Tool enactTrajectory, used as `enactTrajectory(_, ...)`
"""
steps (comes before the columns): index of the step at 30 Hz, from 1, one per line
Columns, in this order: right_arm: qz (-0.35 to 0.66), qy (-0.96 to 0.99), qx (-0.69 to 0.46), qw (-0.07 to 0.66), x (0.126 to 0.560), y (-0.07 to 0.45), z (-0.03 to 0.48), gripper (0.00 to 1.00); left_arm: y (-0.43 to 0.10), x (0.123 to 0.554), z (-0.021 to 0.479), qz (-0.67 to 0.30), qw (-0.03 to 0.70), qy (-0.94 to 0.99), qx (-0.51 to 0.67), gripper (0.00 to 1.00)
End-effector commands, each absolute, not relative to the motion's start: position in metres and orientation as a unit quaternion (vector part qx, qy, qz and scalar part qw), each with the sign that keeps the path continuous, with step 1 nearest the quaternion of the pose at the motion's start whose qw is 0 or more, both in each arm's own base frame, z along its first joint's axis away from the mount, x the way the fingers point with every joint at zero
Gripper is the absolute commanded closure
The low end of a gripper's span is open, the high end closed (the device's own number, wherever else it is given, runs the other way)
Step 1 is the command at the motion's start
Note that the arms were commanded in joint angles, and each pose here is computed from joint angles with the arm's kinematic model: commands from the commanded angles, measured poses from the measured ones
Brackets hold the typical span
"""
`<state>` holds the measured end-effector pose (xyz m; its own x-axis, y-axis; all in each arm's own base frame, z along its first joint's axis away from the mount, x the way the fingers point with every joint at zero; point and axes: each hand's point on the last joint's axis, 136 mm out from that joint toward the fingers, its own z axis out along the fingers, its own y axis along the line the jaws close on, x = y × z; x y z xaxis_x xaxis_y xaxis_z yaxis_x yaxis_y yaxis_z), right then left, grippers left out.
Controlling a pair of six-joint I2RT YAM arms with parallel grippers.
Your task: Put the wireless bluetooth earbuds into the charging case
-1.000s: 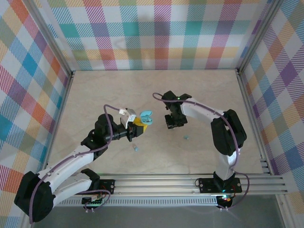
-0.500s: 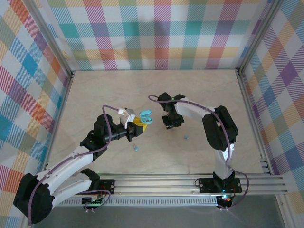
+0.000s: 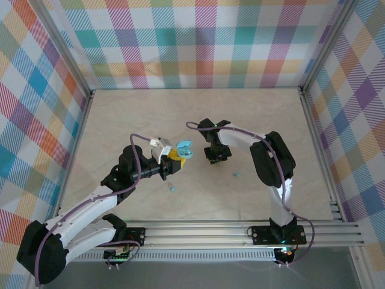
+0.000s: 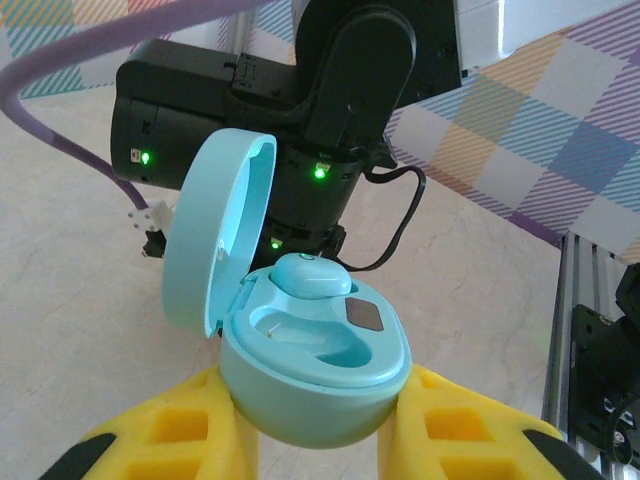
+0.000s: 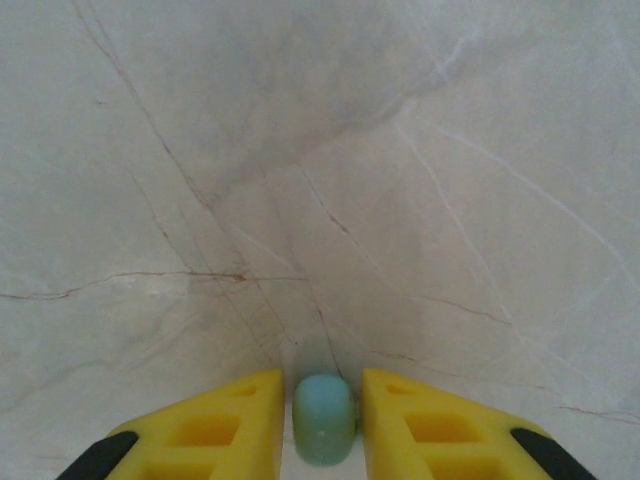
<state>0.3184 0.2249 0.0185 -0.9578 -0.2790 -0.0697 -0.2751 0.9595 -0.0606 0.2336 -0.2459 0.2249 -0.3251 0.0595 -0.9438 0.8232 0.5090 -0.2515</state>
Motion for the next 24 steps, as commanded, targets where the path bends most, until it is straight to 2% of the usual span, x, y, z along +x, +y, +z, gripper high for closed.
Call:
enactTrajectory(1, -0.032, 0.989, -0.141, 0.037, 0.320, 0.225, 0.019, 0.73, -0.248, 0.231, 0.244, -0.387, 0.514, 0.695, 0.320, 0.96)
enactTrajectory(9, -0.029, 0.989, -0.143, 0.037, 0.319, 0.225, 0.023, 0.85, -0.248, 0.231, 0.245, -0.386, 0.514, 0.694, 0.322, 0.96)
enactTrajectory(14, -0.005, 0.988, -0.140, 0.058, 0.319, 0.227, 0.042, 0.88, -0.249, 0.232, 0.244, -0.386, 0.514, 0.695, 0.323, 0.96)
enactTrajectory(24, 0.141, 0.977, -0.106, 0.119, 0.317, 0.236, 0.109, 0.92, -0.255, 0.235, 0.248, -0.396, 0.514, 0.687, 0.328, 0.96)
